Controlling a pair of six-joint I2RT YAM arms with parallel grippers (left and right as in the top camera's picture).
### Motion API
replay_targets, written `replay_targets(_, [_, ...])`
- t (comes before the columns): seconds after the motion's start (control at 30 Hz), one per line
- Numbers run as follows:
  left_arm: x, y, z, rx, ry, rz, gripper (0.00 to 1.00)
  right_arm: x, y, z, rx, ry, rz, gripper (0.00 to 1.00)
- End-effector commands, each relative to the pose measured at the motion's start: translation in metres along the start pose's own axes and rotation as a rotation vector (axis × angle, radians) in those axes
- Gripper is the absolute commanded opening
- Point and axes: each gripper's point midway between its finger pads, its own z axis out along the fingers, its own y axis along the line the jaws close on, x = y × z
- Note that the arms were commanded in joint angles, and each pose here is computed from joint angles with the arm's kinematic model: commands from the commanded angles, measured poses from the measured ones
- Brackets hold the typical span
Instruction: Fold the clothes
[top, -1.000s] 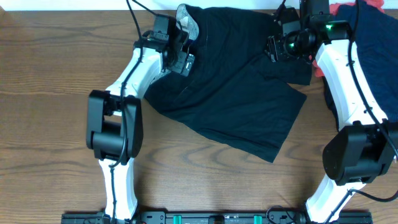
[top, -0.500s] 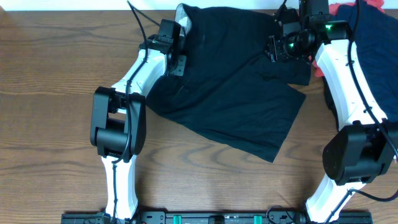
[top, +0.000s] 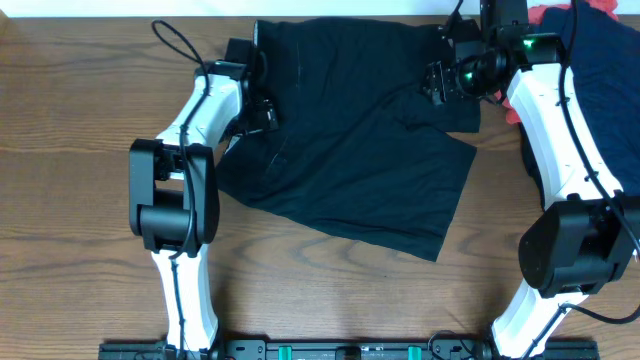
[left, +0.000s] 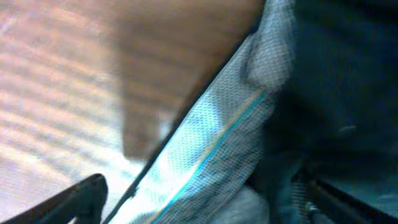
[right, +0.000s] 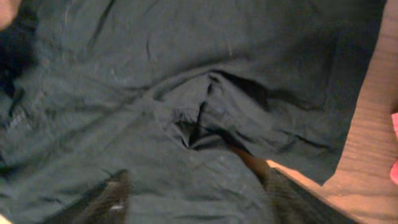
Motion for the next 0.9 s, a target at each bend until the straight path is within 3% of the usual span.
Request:
replay_targets(0.0, [-0.006, 0.019, -0.021, -0.016, -0.016, -0.054, 0.98, 0.007, 0.005, -0.002, -0.018, 0.031, 0.026, 0.79])
replay_targets(0.13, [0.0, 0.046, -0.056, -0.026, -0.008, -0.087, 0.98, 0.024, 0.011, -0.005, -0.043, 0.1, 0.06, 0.82])
replay_targets(0.3, [0.005, 0.073, -0.099, -0.026, -0.033, 0.011, 0.98, 0.038, 0.027, -0.022, -0.107, 0.142, 0.076, 0.87])
replay_targets(0.47, [0.021, 0.094, -0.11, -0.045, 0.029, 0.081, 0.98, 0.053, 0.04, -0.055, -0.131, 0.165, 0.086, 0.89])
replay_targets(0.63, [0.04, 0.112, -0.115, -0.064, 0.108, 0.058, 0.98, 0.076, 0.039, -0.101, -0.045, 0.179, 0.096, 0.8])
replay_targets(0.87, [0.05, 0.102, -0.16, 0.04, 0.033, 0.044, 0.98, 0.107, 0.039, -0.165, 0.073, 0.133, 0.211, 0.82])
